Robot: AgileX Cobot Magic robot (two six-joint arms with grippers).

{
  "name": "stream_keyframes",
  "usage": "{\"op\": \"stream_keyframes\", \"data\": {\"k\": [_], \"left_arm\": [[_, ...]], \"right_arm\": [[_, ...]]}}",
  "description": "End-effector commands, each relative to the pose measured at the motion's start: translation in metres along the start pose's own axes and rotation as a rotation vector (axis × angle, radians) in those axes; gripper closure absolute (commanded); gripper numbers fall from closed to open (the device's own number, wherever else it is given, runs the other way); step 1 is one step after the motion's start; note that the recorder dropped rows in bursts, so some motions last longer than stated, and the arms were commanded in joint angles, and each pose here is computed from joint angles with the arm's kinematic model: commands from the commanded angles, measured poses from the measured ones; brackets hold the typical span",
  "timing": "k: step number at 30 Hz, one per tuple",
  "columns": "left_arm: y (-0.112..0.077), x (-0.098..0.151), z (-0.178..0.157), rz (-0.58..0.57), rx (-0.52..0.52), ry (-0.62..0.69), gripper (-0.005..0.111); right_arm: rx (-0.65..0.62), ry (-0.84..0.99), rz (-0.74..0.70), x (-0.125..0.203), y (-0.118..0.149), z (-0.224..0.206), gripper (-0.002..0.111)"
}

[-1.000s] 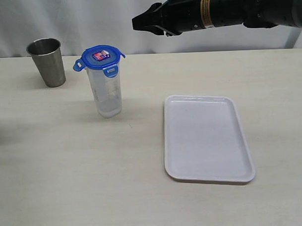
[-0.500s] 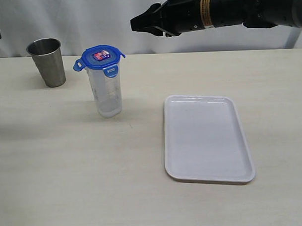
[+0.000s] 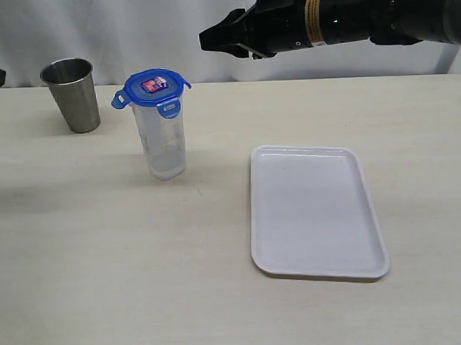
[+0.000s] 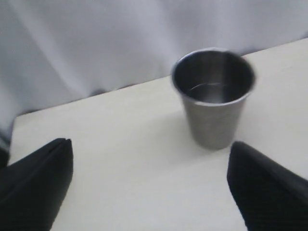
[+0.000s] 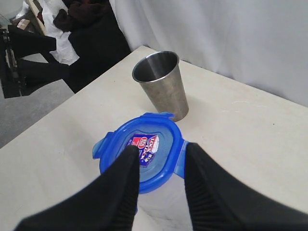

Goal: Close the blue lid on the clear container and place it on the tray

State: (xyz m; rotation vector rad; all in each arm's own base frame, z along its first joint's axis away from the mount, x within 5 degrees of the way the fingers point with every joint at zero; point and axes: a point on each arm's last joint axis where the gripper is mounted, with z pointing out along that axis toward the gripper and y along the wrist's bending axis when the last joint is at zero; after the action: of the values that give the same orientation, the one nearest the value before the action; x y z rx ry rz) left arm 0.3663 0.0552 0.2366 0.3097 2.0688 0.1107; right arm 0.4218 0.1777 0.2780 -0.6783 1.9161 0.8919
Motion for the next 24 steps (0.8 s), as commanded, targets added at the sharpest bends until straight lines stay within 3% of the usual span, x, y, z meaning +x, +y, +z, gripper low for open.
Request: {"op": "stream_keyframes", "data": {"k": [1,9,13,17,19,22,24], "left_arm": [[0.002,0.0,0.004,0.002,-0.042,0.024,0.019],[-0.013,-0.009,0.003,0.019,0.124,-0.078,0.019],[-0.016,-0.003,0.004,-0.325,0.143,-0.037,0.019],[0.002,0.004,0.006,-0.305,-0.06,0.04,0.019],[0.012,0.01,0.005,-0.204,-0.199,0.105,0.019],[0.029,0.015,-0.003,-0.016,-0.508,0.225,0.019],[0.038,0.008,-0.011,0.017,-0.71,0.235,0.019]], "right_arm": [[-0.002,0.006,-0.003,0.002,-0.002,-0.001,0.077],[-0.021,0.01,-0.003,0.002,0.0,-0.001,0.077],[-0.024,0.011,-0.003,0.003,0.0,-0.001,0.077],[-0.018,0.01,-0.003,0.002,-0.001,-0.001,0.077],[-0.022,0.011,-0.003,0.002,0.0,-0.001,0.077],[-0.022,0.011,-0.003,0.002,0.0,-0.001,0.077],[-0.022,0.011,-0.003,0.002,0.0,-0.001,0.077]]}}
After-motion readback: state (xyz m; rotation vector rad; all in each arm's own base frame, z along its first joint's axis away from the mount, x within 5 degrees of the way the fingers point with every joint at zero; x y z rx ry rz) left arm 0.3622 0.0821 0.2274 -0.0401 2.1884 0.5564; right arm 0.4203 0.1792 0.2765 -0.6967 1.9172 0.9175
